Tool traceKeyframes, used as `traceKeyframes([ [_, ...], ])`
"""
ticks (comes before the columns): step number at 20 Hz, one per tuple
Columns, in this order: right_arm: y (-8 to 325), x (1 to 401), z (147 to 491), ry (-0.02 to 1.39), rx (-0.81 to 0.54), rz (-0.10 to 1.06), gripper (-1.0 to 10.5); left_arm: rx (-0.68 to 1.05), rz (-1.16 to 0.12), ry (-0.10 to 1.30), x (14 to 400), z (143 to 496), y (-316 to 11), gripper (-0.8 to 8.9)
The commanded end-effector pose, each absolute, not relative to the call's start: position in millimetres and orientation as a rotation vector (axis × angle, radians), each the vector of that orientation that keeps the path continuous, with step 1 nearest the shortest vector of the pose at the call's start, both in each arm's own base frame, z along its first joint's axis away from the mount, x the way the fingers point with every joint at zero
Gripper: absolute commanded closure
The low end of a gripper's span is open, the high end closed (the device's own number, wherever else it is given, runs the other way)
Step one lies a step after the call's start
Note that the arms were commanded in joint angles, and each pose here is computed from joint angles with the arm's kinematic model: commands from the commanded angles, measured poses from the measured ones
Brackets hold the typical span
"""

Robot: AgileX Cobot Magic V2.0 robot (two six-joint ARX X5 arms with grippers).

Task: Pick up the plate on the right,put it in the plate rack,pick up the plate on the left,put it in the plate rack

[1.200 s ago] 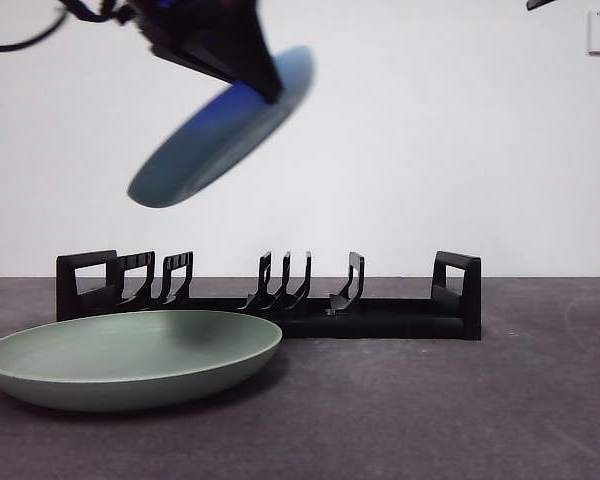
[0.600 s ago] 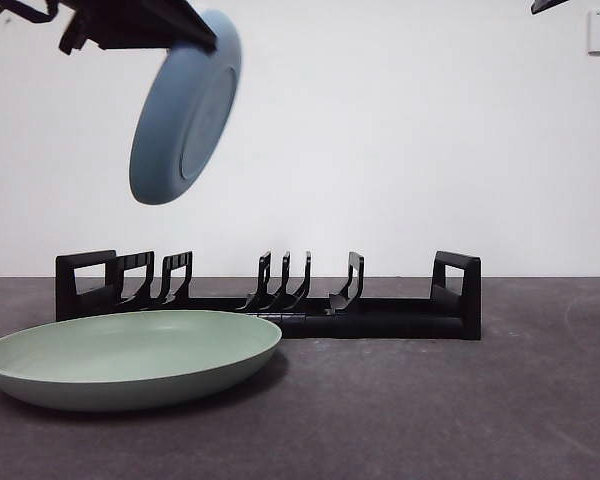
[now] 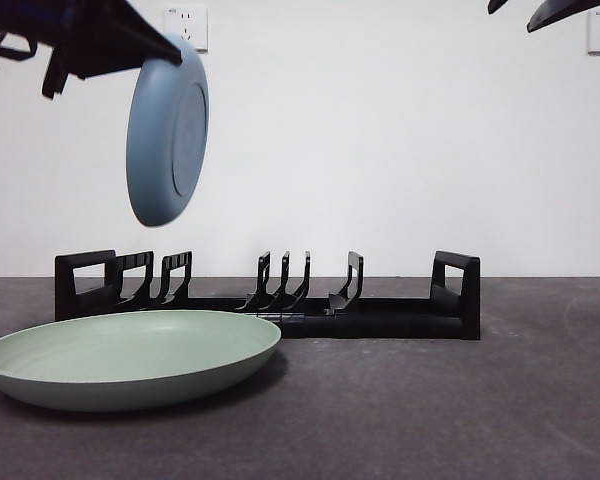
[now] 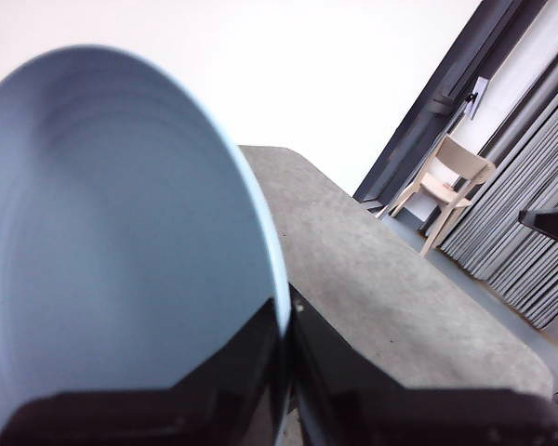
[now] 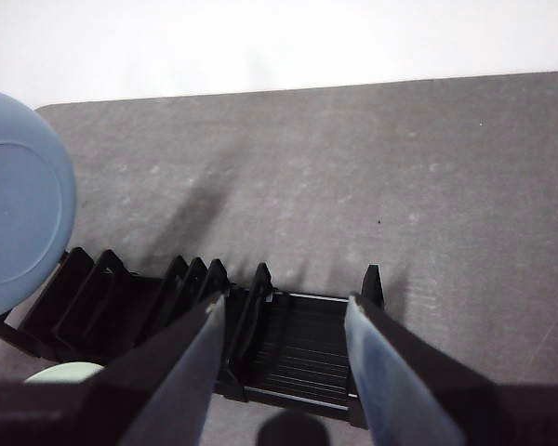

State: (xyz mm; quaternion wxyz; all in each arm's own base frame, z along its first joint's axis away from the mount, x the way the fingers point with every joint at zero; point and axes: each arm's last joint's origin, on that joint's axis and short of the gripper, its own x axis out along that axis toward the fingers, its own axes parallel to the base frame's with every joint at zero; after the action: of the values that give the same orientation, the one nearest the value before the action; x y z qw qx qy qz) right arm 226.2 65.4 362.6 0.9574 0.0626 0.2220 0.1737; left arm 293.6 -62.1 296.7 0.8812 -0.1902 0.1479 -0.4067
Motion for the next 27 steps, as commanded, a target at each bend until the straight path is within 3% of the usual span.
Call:
traceKeyframes([
  [1, 65.7, 228.8, 361.3, 0.454, 0.133, 0.347, 7.3, -0.420, -0.849, 0.328, 300.6, 289.3, -58.9, 8.23],
  [13, 66.6, 232.0, 358.7, 0.466, 0.132, 0.346, 7.3, -0.438, -0.758, 0.427, 322.5, 252.9, -58.3, 8.23],
  [24, 66.7, 231.9, 358.6, 0.467, 0.133, 0.350, 7.3, -0.454, -0.625, 0.595, 320.3, 232.6, -57.0, 8.13],
  [26, 66.9, 231.7, 358.4, 0.470, 0.135, 0.353, 7.3, -0.456, -0.631, 0.598, 320.1, 232.5, -57.2, 7.77],
  [27, 66.9, 231.5, 358.1, 0.474, 0.136, 0.356, 7.3, -0.457, -0.633, 0.598, 320.0, 232.7, -57.2, 7.09],
])
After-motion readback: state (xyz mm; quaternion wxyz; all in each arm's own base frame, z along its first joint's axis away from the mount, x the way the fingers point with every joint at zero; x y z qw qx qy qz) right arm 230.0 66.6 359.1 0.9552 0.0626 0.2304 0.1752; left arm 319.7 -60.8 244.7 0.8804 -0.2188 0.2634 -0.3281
